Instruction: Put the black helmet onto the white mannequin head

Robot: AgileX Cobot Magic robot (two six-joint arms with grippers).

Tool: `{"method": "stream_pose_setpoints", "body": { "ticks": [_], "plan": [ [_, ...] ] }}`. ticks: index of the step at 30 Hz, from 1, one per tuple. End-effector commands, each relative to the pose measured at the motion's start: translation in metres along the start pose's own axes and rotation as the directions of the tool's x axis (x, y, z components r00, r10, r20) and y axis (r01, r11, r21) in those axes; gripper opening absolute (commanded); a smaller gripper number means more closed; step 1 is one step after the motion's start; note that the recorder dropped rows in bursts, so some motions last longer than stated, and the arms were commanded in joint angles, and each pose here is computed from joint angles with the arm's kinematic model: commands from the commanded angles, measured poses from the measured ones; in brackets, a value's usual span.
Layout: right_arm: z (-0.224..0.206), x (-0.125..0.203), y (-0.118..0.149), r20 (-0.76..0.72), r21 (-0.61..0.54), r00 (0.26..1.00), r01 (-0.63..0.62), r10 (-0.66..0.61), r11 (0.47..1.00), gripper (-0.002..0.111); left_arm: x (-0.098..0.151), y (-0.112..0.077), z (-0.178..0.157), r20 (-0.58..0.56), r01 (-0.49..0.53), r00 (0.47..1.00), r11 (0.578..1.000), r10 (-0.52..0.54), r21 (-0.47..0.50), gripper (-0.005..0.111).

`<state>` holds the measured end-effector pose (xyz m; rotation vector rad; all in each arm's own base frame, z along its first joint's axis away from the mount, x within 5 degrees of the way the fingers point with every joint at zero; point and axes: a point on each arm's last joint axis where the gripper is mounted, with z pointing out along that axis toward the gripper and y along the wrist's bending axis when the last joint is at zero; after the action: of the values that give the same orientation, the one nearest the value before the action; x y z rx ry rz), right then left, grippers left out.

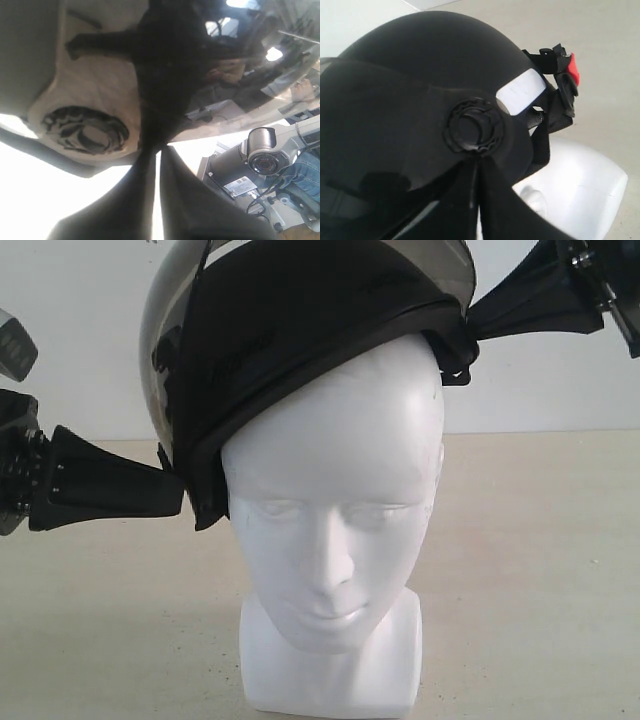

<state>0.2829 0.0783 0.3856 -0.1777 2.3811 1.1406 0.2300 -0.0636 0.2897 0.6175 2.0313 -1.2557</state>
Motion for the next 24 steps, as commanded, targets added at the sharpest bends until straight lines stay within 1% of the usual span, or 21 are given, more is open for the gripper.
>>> {"method": "stream_pose_setpoints", "body": {
  "ticks": [1,5,10,14,18,24],
  "plan": [
    [0.010,0.016,-0.006,-0.100,-0.008,0.995,-0.017,0.016,1.000,0.000,-0.003,-0.002,0.003,0.034,0.003,0.999,1.000,-0.003,0.001,0.004],
    [0.013,0.020,-0.010,-0.117,-0.003,0.993,-0.027,0.026,1.000,0.000,-0.003,-0.002,0.003,0.034,0.003,0.999,1.000,-0.003,0.001,0.004],
    [0.018,0.024,-0.006,-0.146,0.004,0.989,0.001,-0.001,1.000,0.000,-0.003,-0.002,0.003,0.034,0.001,0.999,1.000,-0.001,0.001,0.004],
    [0.016,0.028,-0.008,-0.163,0.068,0.987,0.015,-0.004,0.998,0.000,-0.003,-0.002,0.003,0.034,0.001,0.999,1.000,-0.001,0.001,0.004],
    [-0.008,0.022,-0.011,-0.021,0.200,0.999,0.035,-0.031,0.979,0.000,-0.003,-0.002,0.003,0.034,0.001,0.999,1.000,-0.001,0.001,0.004],
    [-0.038,0.005,-0.021,0.119,0.211,0.993,-0.007,-0.019,0.977,0.000,-0.003,-0.002,0.003,0.034,-0.003,0.999,1.000,0.003,0.001,0.004]
  ]
}}
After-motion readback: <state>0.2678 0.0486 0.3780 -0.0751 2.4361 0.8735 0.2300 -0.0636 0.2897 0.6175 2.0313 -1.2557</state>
